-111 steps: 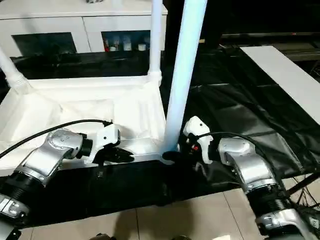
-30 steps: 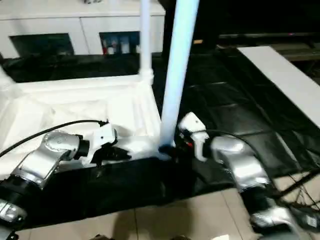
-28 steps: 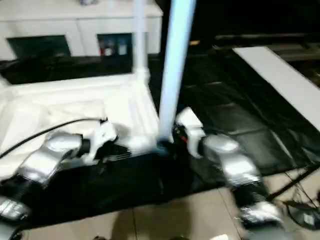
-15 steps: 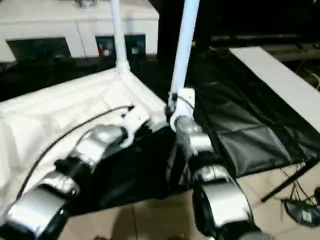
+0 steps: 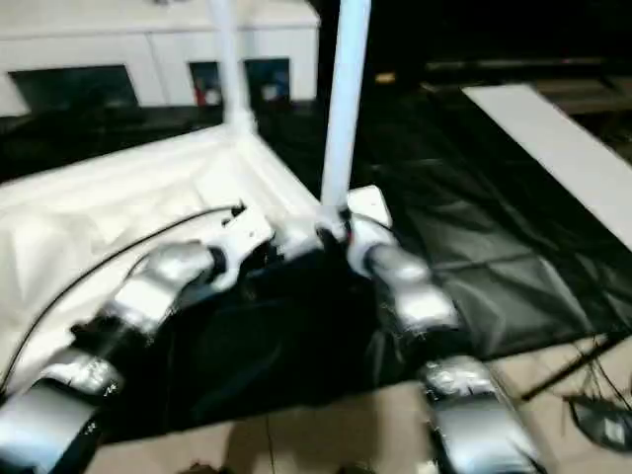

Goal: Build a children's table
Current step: Rotate leg to tighten

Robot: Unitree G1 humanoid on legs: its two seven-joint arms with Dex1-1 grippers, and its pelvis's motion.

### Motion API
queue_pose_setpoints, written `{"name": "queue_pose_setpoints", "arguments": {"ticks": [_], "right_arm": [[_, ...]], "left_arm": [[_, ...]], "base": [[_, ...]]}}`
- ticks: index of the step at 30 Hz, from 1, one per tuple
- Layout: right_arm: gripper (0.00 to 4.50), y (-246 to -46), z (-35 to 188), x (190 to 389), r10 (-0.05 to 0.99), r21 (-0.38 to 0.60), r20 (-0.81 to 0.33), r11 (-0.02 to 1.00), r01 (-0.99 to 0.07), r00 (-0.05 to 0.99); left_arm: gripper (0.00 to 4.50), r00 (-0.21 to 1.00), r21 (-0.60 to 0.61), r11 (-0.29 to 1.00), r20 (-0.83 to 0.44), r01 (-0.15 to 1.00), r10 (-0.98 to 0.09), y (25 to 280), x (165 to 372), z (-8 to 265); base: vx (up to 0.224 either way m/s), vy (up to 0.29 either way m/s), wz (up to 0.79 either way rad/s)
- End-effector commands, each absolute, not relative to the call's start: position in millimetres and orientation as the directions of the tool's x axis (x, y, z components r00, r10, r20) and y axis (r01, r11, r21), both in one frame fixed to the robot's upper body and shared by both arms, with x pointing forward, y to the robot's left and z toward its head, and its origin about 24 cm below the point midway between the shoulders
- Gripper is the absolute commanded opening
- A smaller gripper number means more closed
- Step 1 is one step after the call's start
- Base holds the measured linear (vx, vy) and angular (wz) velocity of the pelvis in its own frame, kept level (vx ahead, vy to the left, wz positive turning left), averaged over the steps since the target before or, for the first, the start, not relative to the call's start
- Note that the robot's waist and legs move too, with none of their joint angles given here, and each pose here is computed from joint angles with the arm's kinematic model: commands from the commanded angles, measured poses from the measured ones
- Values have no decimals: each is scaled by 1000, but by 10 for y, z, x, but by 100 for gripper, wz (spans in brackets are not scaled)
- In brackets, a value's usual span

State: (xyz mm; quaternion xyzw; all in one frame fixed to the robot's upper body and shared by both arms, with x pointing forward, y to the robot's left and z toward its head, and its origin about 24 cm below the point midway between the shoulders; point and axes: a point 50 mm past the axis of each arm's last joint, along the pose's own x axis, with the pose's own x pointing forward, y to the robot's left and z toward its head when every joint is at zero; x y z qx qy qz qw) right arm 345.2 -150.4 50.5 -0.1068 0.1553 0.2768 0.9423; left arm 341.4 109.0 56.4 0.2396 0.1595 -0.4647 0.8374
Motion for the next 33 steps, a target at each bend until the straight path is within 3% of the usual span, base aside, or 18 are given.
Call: {"name": "queue_pose_setpoints", "arguments": {"ticks": [1,3,4,5,6,10,17,18,32,33], "right_arm": [[379,-1579,559,3394,536,-142,-369,775,-616,759],[391,-1685,660,3219,679,-108,-346,656,-747,647],[399,-1685,660,3219,679,-108,-346,656,-747,647],[411,-1714,741,3096,768,-104,-318,555,-825,556],[422,-1750,762,3062,786,-78,-318,536,-841,530],[441,-1829,771,3013,785,-50,-366,520,-853,500],[441,-1800,721,2988,805,-19,-403,467,-884,434],[414,-1785,682,2993,800,-23,-426,458,-889,423],[320,-1698,632,3068,807,2,-398,476,-879,436],[294,-1701,623,3064,807,3,-403,473,-881,432]], "left_arm": [[0,444,253,368,-431,895,-785,1027,3345,650],[0,329,210,259,-457,943,-826,1096,3228,649],[0,329,210,259,-457,943,-826,1096,3228,649],[0,251,168,193,-467,967,-848,1125,3150,655],[0,232,154,179,-467,972,-854,1135,3131,662],[0,208,135,163,-474,977,-855,1165,3103,677],[0,180,116,142,-476,983,-861,1197,3062,699],[0,185,117,147,-479,982,-858,1205,3066,694],[0,195,119,156,-488,981,-851,1226,3064,694],[0,194,118,155,-491,981,-849,1231,3060,689]], "base": [[0,0,0],[0,0,0],[0,0,0],[0,0,0],[0,0,0],[0,0,0],[0,0,0],[0,0,0],[0,0,0],[0,0,0]]}}
